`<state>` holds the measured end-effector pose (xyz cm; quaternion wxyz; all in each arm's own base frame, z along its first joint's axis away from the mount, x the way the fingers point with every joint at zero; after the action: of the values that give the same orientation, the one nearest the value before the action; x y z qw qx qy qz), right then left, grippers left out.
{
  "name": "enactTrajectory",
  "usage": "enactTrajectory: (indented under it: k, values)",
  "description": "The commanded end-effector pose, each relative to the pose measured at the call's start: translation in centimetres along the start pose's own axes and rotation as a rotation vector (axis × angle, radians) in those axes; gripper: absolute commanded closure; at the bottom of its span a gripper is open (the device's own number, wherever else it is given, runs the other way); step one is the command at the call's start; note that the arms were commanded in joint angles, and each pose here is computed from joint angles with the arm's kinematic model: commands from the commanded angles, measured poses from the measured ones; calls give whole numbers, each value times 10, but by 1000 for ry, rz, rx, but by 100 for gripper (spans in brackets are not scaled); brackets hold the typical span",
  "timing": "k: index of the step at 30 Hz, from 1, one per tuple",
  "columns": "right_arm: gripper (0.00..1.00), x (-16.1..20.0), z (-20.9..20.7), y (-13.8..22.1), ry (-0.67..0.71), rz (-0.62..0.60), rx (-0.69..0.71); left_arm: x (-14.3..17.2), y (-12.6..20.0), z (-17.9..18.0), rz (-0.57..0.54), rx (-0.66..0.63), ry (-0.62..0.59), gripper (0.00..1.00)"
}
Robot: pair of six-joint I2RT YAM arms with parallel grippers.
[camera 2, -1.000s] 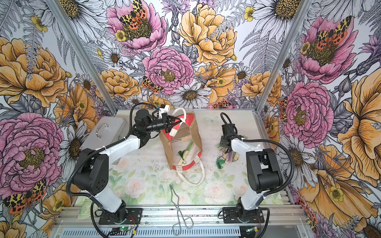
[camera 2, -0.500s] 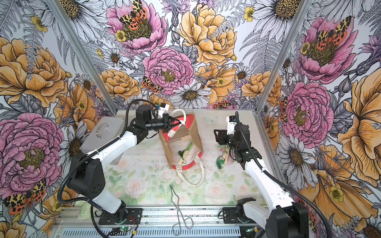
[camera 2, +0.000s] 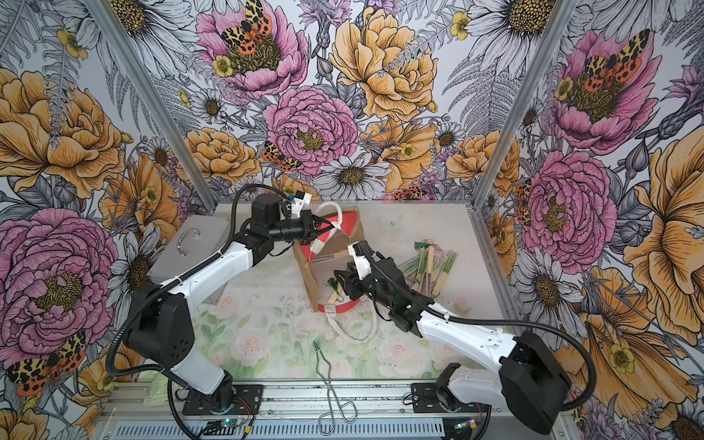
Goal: Take out the folding fans from the tote bags
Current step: Pick up the folding fan from the canvas bag.
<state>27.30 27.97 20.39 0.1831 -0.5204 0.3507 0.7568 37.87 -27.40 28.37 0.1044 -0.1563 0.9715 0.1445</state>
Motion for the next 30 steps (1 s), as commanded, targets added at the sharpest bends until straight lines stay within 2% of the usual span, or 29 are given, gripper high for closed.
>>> enactTrajectory:
  k: [1,6,12,19,23,27,30]
  values:
    - [49,-6,-5,-25,16,-34,143,-9,5,-13,-46,-1,-37,100]
    - [47,22,-24,-61,-156,83,326,-10,5,-17,-53,2,-45,100]
    - [41,43,-47,-77,-323,123,491,-7,3,-21,-44,8,-51,100]
    - [40,65,-59,-96,-439,200,559,0,-5,-31,-41,43,-50,100]
    - [39,89,-61,-109,-470,295,586,11,-16,-45,-13,80,-62,100]
    - [40,114,-68,-111,-480,384,634,14,-17,-52,-9,96,-70,100]
    - [40,123,-74,-103,-483,406,667,12,-14,-47,-16,90,-60,100]
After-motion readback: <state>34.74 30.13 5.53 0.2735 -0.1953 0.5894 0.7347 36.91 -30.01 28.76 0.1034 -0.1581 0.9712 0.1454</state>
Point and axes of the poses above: each gripper's point midway between its finger pads, its own y axis back along the fingers, its own z axis along the line the jaws close on, x = y × z, the point moved 2 cm from there along y, back along the fingers, and after that the axes turned 3 degrees about y, right-handed, at the moved point
